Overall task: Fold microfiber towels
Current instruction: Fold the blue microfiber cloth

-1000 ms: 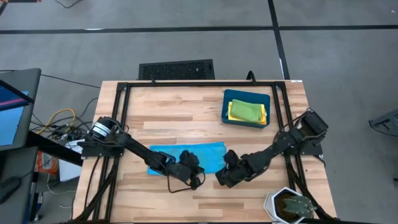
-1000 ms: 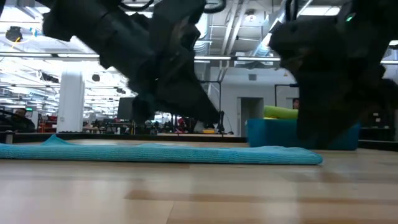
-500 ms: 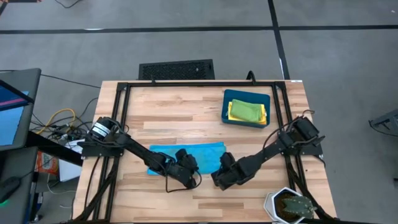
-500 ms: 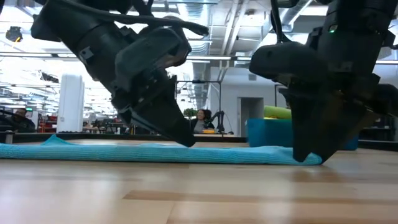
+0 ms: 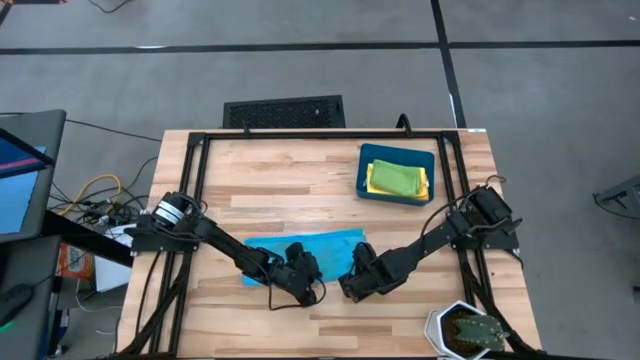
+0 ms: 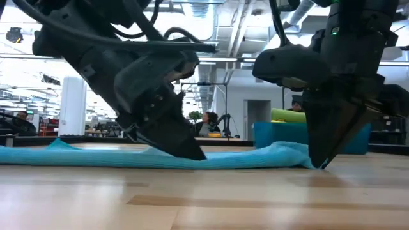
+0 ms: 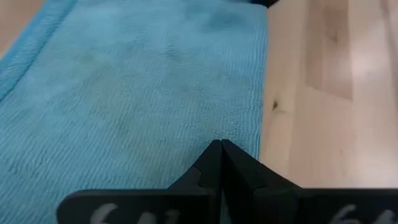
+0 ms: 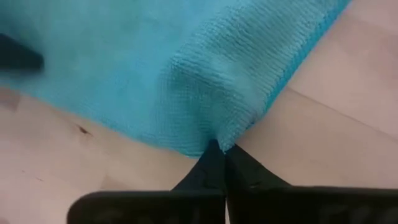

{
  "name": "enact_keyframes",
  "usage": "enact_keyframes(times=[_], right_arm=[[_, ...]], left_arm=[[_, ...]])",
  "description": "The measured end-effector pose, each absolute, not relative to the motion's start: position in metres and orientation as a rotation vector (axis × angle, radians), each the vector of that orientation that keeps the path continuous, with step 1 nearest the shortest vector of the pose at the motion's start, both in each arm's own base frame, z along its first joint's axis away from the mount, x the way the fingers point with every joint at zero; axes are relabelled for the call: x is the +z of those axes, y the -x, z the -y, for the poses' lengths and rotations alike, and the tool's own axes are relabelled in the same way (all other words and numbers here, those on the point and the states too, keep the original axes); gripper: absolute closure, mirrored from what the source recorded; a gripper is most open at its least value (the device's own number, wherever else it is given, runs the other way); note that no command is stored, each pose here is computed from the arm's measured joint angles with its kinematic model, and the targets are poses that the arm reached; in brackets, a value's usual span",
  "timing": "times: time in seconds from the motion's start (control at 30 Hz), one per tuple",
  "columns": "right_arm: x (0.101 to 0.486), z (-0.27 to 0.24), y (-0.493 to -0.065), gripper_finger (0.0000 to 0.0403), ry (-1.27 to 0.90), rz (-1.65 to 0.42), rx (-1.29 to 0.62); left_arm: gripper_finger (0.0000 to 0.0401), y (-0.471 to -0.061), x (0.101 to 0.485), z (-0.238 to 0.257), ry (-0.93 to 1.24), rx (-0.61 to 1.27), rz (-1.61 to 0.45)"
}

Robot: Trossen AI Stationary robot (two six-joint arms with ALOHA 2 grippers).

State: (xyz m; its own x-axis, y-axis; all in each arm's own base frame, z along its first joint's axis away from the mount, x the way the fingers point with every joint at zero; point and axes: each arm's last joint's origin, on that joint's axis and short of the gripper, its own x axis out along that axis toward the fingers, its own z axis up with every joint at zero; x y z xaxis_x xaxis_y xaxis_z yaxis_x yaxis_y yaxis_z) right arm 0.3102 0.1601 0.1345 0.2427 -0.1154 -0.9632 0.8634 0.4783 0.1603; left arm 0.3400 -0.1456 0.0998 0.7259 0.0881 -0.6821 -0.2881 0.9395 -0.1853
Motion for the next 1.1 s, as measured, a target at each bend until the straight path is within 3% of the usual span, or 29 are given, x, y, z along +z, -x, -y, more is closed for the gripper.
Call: enact_keyframes(times=[0.27,0.67,1.1], right_arm=[[0.158,-0.155,-0.320,0.0383,-0.812,-1.104,-0.751],[0.203,-0.153,-0.316,0.0381,-0.595,-1.216,-0.812],[0.227,-0.164,-0.349,0.0382,-0.519,-1.063,-0.477]], left_arm=[[0.0401,-0.344,0.084,0.150,0.314,0.160,-0.738],[0.0401,-0.345,0.084,0.146,0.264,0.134,-0.755],[0.0401,-0.345,0.084,0.145,0.257,0.140,-0.742]])
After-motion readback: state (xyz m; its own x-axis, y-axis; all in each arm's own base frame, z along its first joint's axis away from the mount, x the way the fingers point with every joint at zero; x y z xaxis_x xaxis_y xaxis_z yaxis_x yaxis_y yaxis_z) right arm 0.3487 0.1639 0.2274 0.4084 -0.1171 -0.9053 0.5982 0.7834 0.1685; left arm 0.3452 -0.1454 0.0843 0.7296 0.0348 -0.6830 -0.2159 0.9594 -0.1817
